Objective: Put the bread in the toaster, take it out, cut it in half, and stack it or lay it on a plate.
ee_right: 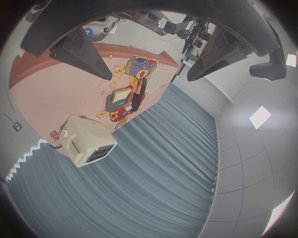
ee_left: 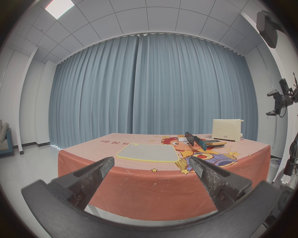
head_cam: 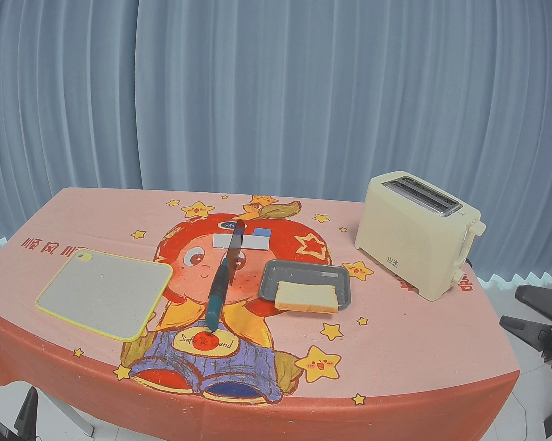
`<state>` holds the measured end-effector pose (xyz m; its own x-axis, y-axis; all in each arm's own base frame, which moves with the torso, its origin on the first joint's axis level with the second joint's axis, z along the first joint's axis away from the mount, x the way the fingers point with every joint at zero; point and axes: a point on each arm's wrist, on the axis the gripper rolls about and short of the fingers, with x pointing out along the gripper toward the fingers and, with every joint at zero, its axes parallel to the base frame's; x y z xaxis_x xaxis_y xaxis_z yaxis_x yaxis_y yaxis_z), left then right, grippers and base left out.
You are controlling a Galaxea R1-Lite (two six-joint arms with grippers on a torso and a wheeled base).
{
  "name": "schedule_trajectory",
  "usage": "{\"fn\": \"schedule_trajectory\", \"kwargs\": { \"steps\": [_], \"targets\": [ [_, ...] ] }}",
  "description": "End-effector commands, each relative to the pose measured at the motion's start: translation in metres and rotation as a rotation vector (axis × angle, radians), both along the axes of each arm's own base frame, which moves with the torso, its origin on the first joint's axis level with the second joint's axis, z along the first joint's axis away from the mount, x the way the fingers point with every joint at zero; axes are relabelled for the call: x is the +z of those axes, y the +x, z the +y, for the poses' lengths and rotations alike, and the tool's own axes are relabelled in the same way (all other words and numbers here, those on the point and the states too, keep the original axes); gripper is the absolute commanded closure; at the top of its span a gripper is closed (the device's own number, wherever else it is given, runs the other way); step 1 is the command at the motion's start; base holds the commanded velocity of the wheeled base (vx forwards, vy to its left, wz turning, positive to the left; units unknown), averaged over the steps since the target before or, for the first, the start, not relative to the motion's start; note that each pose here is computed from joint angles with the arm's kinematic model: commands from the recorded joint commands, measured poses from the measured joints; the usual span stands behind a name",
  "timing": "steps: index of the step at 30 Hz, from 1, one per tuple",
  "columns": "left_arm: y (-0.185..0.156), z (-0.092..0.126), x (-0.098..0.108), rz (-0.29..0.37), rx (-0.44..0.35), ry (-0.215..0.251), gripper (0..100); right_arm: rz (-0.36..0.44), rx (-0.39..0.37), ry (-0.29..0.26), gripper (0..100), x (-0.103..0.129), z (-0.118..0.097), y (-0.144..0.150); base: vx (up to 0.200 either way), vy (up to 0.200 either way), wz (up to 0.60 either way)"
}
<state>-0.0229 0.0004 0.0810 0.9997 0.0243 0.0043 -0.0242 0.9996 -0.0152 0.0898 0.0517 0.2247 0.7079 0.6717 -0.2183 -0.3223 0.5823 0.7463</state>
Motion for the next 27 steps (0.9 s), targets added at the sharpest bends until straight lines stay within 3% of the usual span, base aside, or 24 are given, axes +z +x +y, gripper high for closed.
{"fn": "schedule_trajectory", "kwargs": {
  "steps": [1,6,12,18,27],
  "targets": [
    [0.001,0.0,-0.005,0.012,0.0,0.0,0,0.042,0.015,-0.007,0,-0.006,0.005,0.006,0.0,0.0,0.0],
    [0.001,0.0,-0.005,0.012,0.0,0.0,0,0.091,0.014,0.005,0,-0.009,0.009,0.011,0.0,0.0,0.0],
    [0.001,0.0,-0.005,0.012,0.0,0.0,0,0.14,0.094,0.042,0,-0.01,0.019,0.005,0.0,0.0,0.0],
    [0.001,0.0,-0.005,0.012,0.002,0.0,0,0.225,0.099,0.063,0,-0.013,0.028,0.013,0.0,0.0,0.0],
    [0.001,0.0,-0.005,0.012,0.0,0.0,0,0.24,0.143,0.18,0,-0.011,0.042,0.016,0.0,0.0,0.0]
  ]
}}
